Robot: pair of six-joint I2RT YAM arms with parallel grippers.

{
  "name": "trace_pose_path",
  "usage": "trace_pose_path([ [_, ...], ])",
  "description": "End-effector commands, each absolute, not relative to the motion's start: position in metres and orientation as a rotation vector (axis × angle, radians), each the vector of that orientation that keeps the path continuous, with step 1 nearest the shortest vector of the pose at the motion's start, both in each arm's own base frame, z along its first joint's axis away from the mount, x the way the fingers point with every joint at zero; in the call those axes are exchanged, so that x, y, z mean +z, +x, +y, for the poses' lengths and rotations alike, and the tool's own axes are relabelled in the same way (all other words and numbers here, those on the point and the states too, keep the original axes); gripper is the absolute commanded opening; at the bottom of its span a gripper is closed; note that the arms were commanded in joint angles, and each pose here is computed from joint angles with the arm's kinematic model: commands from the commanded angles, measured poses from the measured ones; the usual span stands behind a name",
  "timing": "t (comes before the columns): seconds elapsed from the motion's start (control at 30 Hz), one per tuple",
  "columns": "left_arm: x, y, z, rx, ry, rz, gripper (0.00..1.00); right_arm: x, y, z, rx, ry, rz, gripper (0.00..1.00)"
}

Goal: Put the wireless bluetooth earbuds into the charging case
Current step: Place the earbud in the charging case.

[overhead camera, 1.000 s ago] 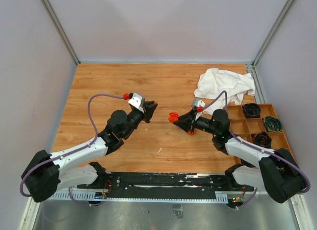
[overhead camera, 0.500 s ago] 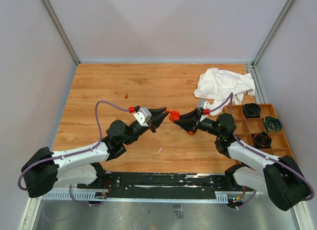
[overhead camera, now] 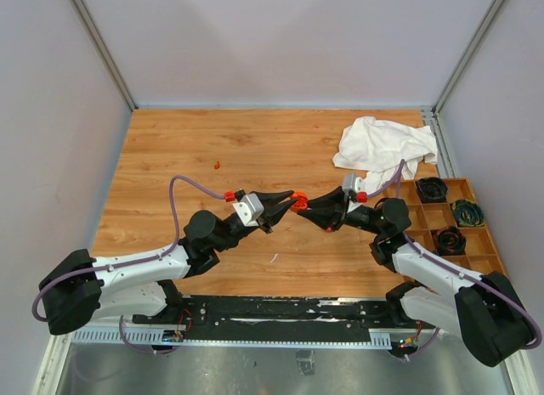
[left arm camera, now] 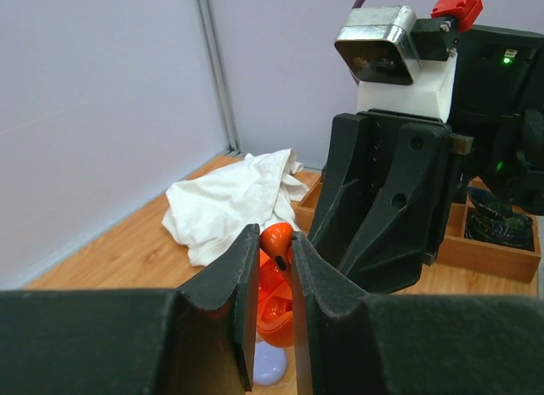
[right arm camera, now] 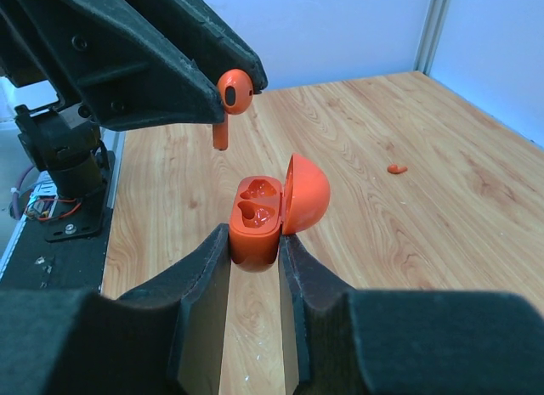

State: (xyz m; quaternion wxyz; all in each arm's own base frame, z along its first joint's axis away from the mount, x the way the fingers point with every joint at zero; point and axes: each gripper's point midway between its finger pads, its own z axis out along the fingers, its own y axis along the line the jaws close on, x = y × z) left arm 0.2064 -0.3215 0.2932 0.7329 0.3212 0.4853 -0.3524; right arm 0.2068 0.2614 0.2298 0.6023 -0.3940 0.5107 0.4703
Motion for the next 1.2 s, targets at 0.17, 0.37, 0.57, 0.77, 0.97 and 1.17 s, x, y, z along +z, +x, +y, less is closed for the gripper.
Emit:
trace_pose_path([
  [0.17,0.299,0.194,-0.330,-0.791,0.751,0.991,0.12,0.248,0.186,0.268,1.134,-0.971,1.074,0.01],
  [0.37,0.293,0.194,-0.336,-0.787,0.772,0.998,0.10,0.251,0.184,0.268,1.136,-0.966,1.069,0.01],
  [0.57,0.291,0.195,-0.338,-0.779,0.779,1.000,0.09,0.252,0.184,0.266,1.132,-0.963,1.069,0.01],
  [0.77,0.293,0.195,-0.339,-0.785,0.777,0.996,0.09,0.253,0.183,0.267,1.136,-0.965,1.067,0.01],
  [0.97,0.298,0.196,-0.338,-0.779,0.764,0.978,0.08,0.252,0.183,0.267,1.137,-0.966,1.069,0.01],
  [1.17,0.296,0.199,-0.339,-0.765,0.762,0.983,0.08,0.253,0.182,0.267,1.139,-0.966,1.065,0.01],
])
